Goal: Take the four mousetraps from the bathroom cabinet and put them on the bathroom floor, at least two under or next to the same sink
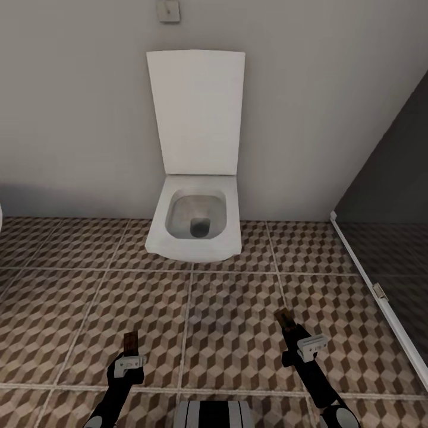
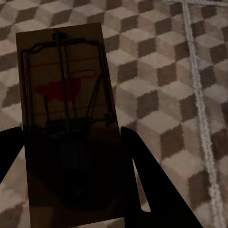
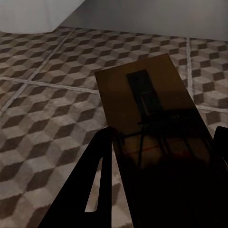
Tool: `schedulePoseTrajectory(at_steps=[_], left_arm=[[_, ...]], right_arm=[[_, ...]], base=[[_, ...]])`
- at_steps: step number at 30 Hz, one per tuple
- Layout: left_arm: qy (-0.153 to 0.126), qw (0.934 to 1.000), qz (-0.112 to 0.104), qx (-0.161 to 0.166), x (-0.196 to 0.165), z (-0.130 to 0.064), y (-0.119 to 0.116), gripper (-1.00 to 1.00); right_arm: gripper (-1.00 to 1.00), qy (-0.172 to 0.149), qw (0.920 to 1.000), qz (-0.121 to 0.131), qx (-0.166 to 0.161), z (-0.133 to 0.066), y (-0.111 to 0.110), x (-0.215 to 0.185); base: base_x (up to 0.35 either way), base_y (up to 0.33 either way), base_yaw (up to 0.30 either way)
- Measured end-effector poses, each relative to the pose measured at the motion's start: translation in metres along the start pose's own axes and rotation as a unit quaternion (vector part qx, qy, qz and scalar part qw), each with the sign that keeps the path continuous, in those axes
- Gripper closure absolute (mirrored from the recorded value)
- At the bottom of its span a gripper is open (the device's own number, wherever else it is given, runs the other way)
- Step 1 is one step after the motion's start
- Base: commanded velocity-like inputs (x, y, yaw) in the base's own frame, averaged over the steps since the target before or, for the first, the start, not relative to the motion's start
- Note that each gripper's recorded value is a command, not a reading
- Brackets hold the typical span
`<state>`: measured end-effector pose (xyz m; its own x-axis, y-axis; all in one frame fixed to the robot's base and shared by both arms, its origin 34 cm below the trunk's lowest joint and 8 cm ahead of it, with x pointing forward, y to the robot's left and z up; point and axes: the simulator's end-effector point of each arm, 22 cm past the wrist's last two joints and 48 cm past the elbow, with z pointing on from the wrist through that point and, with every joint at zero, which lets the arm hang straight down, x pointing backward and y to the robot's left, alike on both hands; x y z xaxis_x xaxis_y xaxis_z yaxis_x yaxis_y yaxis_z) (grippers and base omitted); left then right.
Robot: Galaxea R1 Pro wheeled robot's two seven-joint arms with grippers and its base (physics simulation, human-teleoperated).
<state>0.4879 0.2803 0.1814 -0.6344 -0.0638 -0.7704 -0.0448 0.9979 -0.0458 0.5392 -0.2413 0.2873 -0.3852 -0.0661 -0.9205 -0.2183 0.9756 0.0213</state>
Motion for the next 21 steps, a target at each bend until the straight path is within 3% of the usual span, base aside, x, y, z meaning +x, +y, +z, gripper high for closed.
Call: schedulePoseTrajectory(at_steps=[21], left_arm=[[0.0, 1.0, 0.0, 0.0, -0.0005, 0.0002, -0.0001, 1.0]], right_arm=[[1.0, 0.0, 1.0, 0.0, 0.0, 0.0001, 0.0004, -0.0001]], base=[[0.0, 0.0, 0.0]])
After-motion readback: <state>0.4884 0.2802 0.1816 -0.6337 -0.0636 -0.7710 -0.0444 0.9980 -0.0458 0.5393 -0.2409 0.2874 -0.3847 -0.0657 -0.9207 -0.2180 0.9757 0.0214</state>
